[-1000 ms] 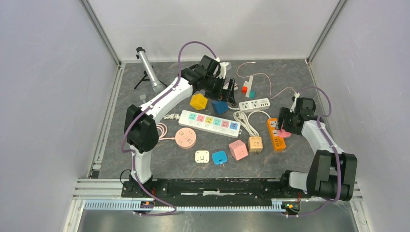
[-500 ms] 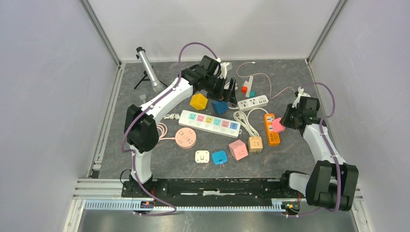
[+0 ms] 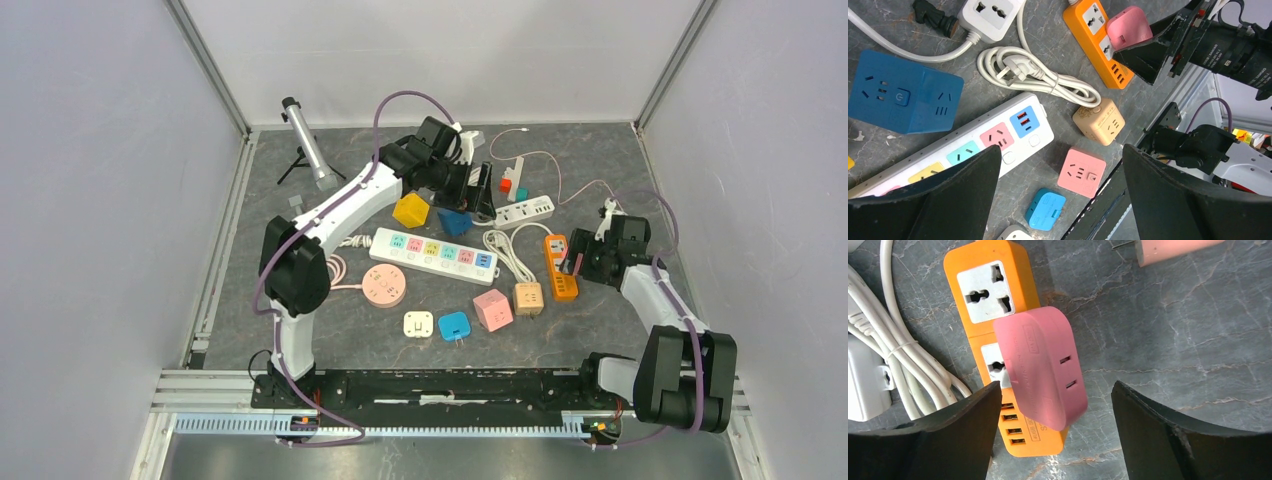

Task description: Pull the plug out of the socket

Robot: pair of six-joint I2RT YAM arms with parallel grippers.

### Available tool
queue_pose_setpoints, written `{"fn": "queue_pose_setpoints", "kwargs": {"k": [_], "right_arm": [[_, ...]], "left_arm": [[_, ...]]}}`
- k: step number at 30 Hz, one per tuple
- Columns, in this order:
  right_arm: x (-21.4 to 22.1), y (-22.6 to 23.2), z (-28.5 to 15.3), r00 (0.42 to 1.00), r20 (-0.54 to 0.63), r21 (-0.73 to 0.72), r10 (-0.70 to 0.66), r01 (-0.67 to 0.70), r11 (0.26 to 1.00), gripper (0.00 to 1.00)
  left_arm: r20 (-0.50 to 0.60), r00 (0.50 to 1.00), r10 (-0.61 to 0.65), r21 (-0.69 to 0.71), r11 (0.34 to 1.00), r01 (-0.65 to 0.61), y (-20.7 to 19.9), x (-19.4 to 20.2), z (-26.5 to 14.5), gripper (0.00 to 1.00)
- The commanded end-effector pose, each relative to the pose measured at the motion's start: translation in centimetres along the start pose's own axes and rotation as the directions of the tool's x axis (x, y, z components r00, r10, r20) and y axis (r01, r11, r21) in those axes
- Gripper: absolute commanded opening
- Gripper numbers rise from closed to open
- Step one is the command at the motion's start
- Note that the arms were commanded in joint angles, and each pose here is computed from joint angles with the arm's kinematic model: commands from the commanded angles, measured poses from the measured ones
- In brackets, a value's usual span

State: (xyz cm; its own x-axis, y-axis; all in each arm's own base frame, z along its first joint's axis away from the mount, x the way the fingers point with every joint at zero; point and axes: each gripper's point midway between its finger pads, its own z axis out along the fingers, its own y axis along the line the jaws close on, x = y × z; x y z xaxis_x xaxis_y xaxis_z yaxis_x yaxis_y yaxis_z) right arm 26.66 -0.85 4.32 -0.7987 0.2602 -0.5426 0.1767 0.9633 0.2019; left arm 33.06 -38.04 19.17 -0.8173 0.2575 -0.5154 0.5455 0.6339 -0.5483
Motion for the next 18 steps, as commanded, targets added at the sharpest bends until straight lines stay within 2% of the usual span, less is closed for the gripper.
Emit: {"fn": "queue_pose_setpoints", "kwargs": {"k": [1,5,8,13,16,18], "right_arm": [[-1.6,1.4,0.2,0.996,0.087,-0.078,0.001,0.006,0.997,0.84],[-2.5,2.5,0.2,0.993,0.121,-0.134,0.000,0.016,0.991,0.78],[-3.0,2.7,0.1,0.990,0.142,-0.145,-0.017,0.038,0.989,0.67],[-3.4,2.6,0.1,0.986,0.166,-0.138,-0.034,0.057,0.989,0.42],[-3.1,2.6,0.5,0.987,0.156,-0.135,-0.037,0.059,0.989,0.24],[-2.8,2.7,0.7,0.988,0.148,-0.127,-0.046,0.065,0.990,0.17]], "left_arm": [[0.029,1.000,-0.012,0.045,0.999,0.011,-1.3,-1.3,0.3,0.96],[0.023,1.000,-0.019,0.058,0.998,0.017,-1.5,-1.4,0.6,0.96],[0.012,0.999,-0.035,0.105,0.994,0.033,-2.0,-1.4,1.2,0.96],[0.013,0.994,-0.106,0.228,0.969,0.101,-3.8,-1.7,2.5,0.94],[0.011,0.988,-0.154,0.253,0.956,0.146,-4.1,-1.6,3.8,0.94],[0.004,0.981,-0.193,0.276,0.943,0.185,-4.5,-1.2,4.9,0.97]]}}
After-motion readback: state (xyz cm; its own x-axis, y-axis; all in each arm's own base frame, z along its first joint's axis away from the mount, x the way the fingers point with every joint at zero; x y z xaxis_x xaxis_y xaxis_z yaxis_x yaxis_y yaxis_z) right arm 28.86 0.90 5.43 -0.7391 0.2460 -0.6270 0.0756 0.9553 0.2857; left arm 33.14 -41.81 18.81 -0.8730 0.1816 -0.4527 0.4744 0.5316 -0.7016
